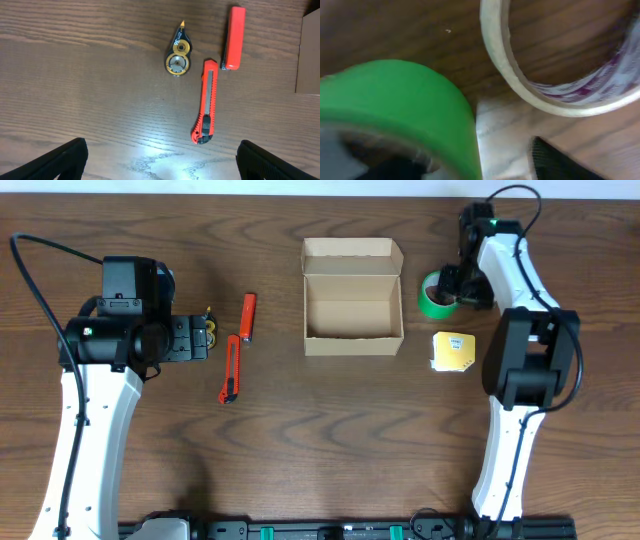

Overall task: Pack container
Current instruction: 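Reach the right gripper to the green tape roll and grasp it, then lift the green tape roll and lower it into the cardboard box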

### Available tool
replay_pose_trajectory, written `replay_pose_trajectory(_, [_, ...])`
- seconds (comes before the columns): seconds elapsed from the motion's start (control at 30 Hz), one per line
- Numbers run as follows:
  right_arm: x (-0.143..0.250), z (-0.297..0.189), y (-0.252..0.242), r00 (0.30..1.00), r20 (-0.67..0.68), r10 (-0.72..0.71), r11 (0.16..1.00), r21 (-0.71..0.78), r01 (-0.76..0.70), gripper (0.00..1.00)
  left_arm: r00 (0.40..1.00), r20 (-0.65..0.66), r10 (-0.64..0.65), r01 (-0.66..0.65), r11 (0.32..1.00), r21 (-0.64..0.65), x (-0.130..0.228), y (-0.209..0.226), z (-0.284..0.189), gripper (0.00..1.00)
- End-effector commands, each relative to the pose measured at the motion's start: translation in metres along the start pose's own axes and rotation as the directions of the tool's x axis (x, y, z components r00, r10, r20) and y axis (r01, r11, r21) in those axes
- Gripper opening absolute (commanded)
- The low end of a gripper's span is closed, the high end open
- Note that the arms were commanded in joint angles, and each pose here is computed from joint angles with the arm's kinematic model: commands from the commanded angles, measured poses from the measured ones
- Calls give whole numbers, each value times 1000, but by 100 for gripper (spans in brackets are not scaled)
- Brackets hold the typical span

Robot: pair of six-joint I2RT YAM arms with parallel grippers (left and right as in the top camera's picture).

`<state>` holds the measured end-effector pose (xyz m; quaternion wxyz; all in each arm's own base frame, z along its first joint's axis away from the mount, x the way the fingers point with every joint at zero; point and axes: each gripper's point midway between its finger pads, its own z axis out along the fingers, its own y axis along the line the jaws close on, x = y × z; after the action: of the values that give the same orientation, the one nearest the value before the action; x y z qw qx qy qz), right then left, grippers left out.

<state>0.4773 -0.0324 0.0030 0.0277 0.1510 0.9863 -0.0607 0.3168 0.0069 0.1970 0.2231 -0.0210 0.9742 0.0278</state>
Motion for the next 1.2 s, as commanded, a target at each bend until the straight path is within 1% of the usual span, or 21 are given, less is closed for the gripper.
replay_pose_trajectory(0.0, [0,5,3,1000,-9,8,1000,-3,-8,43,1000,16,2,-2,1000,-19,-6,4,-5,95])
replay_pose_trajectory(0.07, [-1,5,4,1000,-5,8,1000,-4,-8,33,1000,16,2,-2,1000,-19,-6,4,-5,96])
replay_pose_trajectory(0.1, [-1,5,4,1000,-4,8,1000,-4,-8,26,1000,17,2,-2,1000,-19,-6,4,-5,95])
replay_pose_trajectory(0.17, [0,5,3,1000,-9,7,1000,-3,-7,6,1000,17,2,-2,1000,-19,-6,4,-5,95])
replay_pose_trajectory(0.2, [1,5,3,1000,-12,7,1000,-3,-7,1,1000,16,2,-2,1000,-19,-6,4,-5,95])
replay_pose_trajectory(0.37, [4,-2,6,1000,-28,6,1000,-21,-6,1,1000,17,2,-2,1000,-19,-6,4,-5,95])
replay_pose_trajectory(0.47, [1,-22,9,1000,-13,6,999,-53,-6,1,1000,16,2,-2,1000,-19,-6,4,-5,95])
replay_pose_trajectory(0.57, [-7,-60,13,999,54,4,997,-76,0,1,1000,17,2,-2,1000,-19,-6,4,-5,95])
replay_pose_trajectory(0.67, [-14,-119,20,987,163,-2,994,-111,20,1,1000,17,2,-2,1000,-19,-6,4,-5,95])
replay_pose_trajectory(0.77, [-10,-191,33,954,298,-25,985,-154,74,1,1000,16,2,-2,1000,-19,-6,4,-5,95])
replay_pose_trajectory(0.87, [8,-251,53,907,411,-90,969,-176,176,1,1000,16,2,-2,1000,-19,-6,4,-5,95])
replay_pose_trajectory(0.97, [41,-300,78,855,495,-155,942,-186,278,1,1000,16,2,-2,1000,-19,-6,4,-5,95])
replay_pose_trajectory(1.07, [67,-322,100,819,533,-211,921,-173,350,1,1000,17,2,-2,1000,-19,-6,4,-5,95])
replay_pose_trajectory(1.17, [92,-327,126,792,539,-287,897,-140,420,1,1000,17,2,-2,1000,-19,-6,4,-5,95])
